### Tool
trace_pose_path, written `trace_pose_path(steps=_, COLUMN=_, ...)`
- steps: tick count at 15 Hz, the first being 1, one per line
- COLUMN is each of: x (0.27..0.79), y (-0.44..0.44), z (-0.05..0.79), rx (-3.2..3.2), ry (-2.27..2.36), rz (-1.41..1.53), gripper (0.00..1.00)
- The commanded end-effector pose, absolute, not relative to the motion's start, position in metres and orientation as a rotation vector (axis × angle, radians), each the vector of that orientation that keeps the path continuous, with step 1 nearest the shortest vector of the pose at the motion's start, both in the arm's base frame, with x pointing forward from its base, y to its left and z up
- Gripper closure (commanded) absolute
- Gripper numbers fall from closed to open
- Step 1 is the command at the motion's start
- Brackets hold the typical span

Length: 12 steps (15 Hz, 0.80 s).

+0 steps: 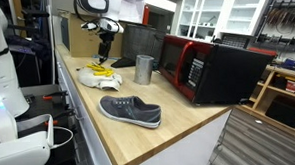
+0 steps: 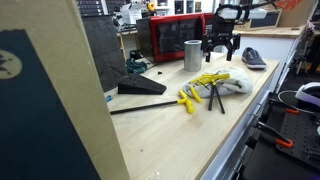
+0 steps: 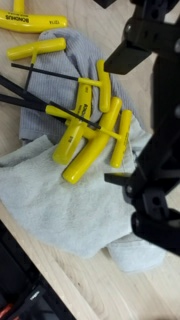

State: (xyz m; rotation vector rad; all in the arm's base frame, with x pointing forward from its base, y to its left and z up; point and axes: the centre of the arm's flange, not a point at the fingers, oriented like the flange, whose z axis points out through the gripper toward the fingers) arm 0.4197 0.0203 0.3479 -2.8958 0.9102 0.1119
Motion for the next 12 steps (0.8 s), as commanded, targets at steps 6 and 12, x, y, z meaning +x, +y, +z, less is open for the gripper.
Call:
trace_pose_path(steps=6, x=0.438, y=-0.006, z=0.334, rx=-2.812, ry=1.031, rz=0.200, gripper=0.00)
trace_pose_path(steps=12, x=0.438, y=-0.004, z=0.317, rx=-2.811, ry=1.036, rz=0.226, gripper=0.00)
